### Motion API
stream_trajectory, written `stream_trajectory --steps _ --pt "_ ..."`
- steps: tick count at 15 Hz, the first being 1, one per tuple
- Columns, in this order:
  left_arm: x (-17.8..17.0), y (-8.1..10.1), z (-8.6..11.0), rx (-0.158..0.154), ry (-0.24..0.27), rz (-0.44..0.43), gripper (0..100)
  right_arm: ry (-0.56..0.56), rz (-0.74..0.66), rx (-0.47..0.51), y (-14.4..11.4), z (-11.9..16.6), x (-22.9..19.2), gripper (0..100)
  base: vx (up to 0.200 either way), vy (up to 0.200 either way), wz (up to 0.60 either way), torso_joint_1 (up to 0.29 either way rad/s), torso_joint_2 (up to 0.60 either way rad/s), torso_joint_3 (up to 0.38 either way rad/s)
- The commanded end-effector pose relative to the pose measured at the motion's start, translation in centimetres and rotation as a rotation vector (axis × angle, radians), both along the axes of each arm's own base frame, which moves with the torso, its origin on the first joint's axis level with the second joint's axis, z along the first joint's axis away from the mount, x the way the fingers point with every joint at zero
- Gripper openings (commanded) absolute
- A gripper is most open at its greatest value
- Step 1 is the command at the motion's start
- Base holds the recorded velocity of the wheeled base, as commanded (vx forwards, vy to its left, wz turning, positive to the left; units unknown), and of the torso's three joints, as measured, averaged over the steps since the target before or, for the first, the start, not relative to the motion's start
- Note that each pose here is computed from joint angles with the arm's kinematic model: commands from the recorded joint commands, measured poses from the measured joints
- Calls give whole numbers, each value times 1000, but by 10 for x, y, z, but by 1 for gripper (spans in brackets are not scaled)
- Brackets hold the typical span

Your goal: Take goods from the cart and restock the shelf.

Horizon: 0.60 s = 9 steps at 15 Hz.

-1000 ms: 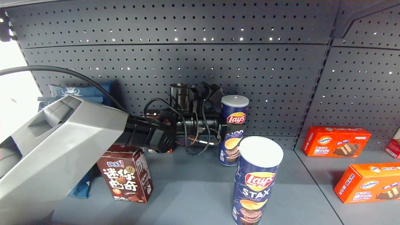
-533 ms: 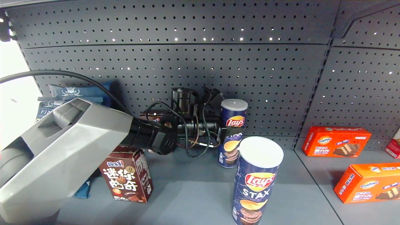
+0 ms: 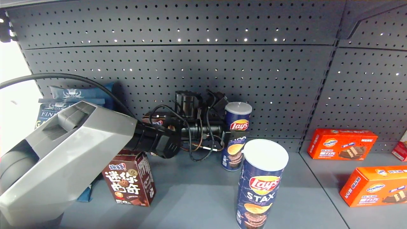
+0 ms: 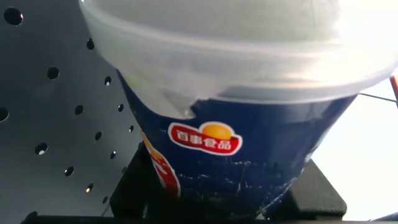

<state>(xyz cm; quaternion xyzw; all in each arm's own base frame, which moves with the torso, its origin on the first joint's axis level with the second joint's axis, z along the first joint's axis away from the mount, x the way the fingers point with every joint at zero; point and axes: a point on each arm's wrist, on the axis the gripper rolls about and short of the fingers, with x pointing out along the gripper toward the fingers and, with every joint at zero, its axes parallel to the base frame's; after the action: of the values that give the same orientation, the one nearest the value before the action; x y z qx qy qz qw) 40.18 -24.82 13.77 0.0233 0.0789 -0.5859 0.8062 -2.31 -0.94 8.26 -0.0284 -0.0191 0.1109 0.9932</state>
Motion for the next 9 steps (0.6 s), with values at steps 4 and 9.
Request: stream_trajectory --steps 4,9 --pt "-2 -2 2 -10 -12 -5 100 1 5 0 0 0 0 100 0 0 0 0 0 0" --pt "-8 5 23 -31 -42 0 100 1 5 0 0 0 0 100 0 0 0 0 0 0"
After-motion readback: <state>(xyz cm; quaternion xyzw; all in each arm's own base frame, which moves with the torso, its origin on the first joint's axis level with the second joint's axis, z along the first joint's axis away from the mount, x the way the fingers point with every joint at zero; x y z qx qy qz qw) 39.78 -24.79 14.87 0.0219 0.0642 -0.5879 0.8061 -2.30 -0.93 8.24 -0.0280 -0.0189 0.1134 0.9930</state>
